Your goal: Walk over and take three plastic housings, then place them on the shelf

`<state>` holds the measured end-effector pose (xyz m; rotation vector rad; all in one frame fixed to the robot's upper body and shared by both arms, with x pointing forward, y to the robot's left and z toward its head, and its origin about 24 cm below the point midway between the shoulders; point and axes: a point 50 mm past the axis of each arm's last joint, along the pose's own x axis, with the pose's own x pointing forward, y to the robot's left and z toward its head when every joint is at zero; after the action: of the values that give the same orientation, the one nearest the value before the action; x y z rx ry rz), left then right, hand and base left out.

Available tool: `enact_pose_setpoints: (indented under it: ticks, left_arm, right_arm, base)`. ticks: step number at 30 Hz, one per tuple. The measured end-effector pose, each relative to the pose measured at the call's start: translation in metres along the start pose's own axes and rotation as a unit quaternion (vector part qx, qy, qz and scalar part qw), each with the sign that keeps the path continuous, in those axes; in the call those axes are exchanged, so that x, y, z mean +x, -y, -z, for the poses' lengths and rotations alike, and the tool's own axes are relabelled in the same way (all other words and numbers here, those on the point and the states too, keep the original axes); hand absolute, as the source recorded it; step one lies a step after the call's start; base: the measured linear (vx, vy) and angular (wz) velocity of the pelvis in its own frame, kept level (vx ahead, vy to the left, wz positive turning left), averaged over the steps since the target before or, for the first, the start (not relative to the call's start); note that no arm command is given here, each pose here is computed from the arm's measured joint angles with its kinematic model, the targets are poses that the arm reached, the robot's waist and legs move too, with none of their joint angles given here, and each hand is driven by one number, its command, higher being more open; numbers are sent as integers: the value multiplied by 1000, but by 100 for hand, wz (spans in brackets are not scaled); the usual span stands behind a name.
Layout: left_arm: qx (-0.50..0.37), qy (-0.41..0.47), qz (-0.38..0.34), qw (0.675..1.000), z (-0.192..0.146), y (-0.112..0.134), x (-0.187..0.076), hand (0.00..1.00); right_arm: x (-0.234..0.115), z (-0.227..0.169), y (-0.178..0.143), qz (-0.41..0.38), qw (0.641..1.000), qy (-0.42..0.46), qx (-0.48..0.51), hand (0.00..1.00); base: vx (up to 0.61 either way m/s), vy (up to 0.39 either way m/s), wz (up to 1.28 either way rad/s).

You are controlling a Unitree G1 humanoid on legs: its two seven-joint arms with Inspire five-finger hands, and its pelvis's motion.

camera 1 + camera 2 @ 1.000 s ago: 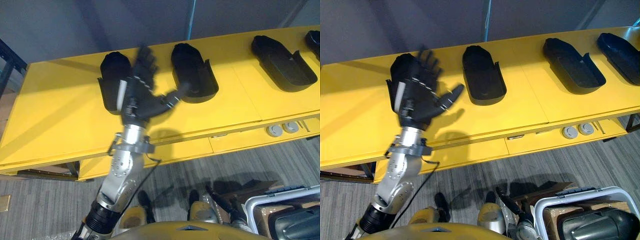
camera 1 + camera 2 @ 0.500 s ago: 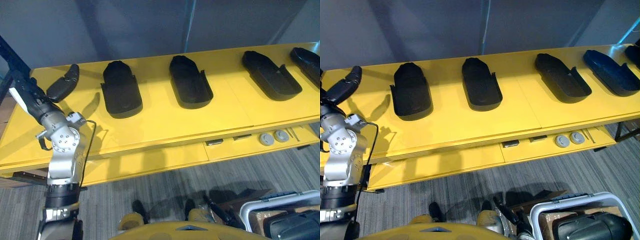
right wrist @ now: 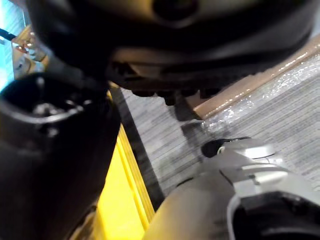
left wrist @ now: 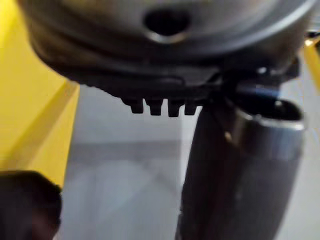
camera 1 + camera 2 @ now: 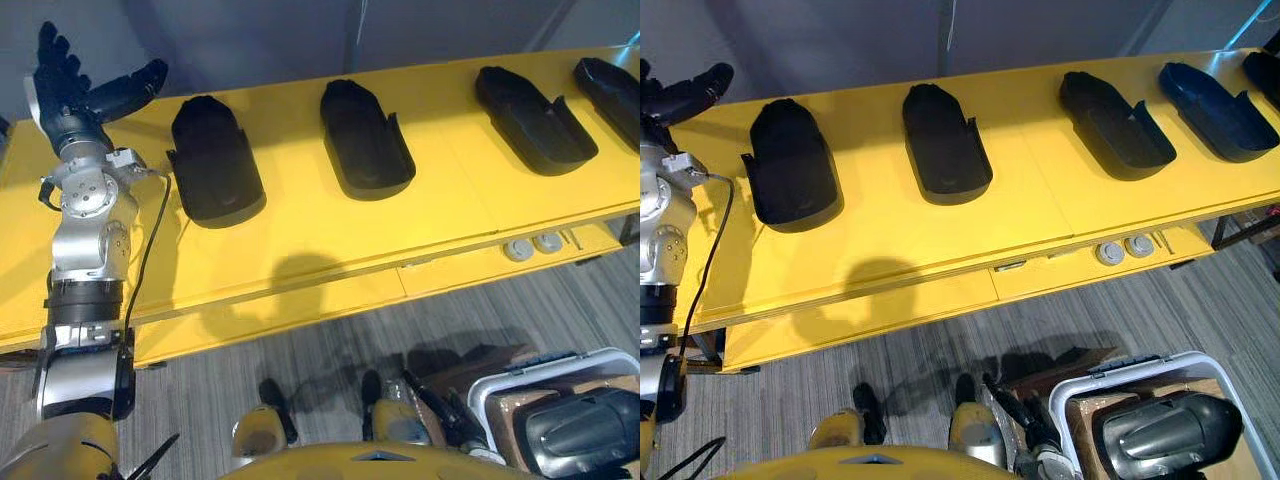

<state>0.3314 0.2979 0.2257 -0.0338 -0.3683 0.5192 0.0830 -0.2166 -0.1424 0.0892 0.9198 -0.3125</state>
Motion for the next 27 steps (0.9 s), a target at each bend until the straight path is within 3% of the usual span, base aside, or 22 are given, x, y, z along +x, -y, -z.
enact_pose_setpoints:
  ticks: [14,27]
  left_arm:
    - [10,-119,-12,993,33,1,12,100]
    - [-116,-142,149,972,32,27,12,100]
  right_arm:
    - [1,-12,-4,-8,999,23,24,100]
    - [2,-11,-6,-18,999,22,20,100]
  base:
    - [-6,23,-1]
    - [-16,8,0]
